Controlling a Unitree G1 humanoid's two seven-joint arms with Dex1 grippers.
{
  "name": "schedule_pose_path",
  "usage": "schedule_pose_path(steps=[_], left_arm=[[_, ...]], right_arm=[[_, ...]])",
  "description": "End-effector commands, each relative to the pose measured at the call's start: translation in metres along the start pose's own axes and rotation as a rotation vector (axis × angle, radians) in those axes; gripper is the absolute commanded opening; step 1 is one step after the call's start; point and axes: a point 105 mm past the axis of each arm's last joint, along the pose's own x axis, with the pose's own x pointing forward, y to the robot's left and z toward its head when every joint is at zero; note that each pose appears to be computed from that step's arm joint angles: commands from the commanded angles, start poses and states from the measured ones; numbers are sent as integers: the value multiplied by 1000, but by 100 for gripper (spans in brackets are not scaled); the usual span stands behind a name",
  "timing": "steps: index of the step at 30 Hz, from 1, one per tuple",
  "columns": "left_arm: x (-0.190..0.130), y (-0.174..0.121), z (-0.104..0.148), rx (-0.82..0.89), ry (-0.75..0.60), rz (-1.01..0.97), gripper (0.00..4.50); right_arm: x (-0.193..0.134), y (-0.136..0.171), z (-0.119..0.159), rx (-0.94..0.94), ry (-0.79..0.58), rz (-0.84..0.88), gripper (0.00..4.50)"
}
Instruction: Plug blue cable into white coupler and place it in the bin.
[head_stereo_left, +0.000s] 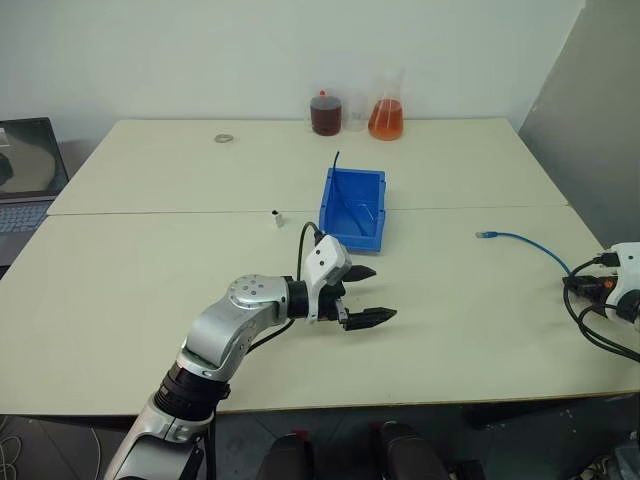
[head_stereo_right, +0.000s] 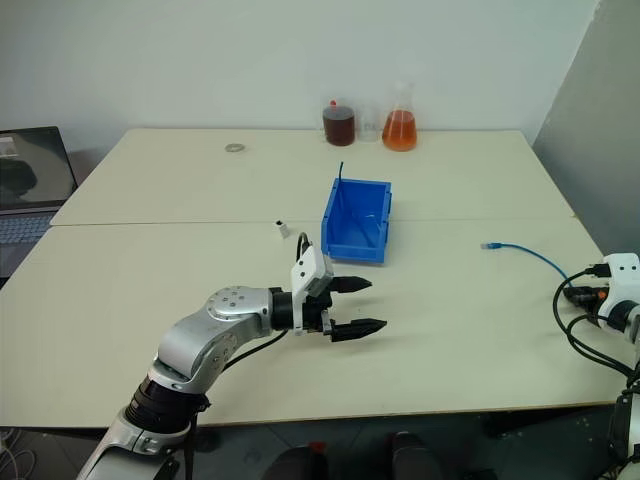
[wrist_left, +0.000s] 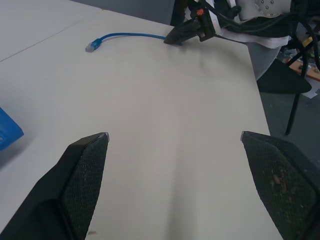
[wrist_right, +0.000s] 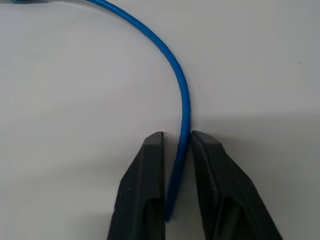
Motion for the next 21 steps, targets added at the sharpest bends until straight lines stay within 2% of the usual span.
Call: schedule_pose_path(steps=[1, 7, 11, 16, 21], left_arm=[[-5, -2, 8, 35, -22, -3, 450], [-20, -1, 1, 7, -8, 38, 450], [-32, -2, -4, 10, 13, 60, 450], [-70, -8, -15, -29, 53, 172, 450], [-100, -20, -39, -98, 96, 309, 450]], right_arm=[[-1, -1, -7, -7, 25, 1, 3], [-4, -4, -10, -14, 36, -9, 3], [-7, 5, -3, -10, 29, 71, 3], [-30, 72, 23, -1, 4, 412, 3], [-54, 135, 35, -50, -9, 615, 3]])
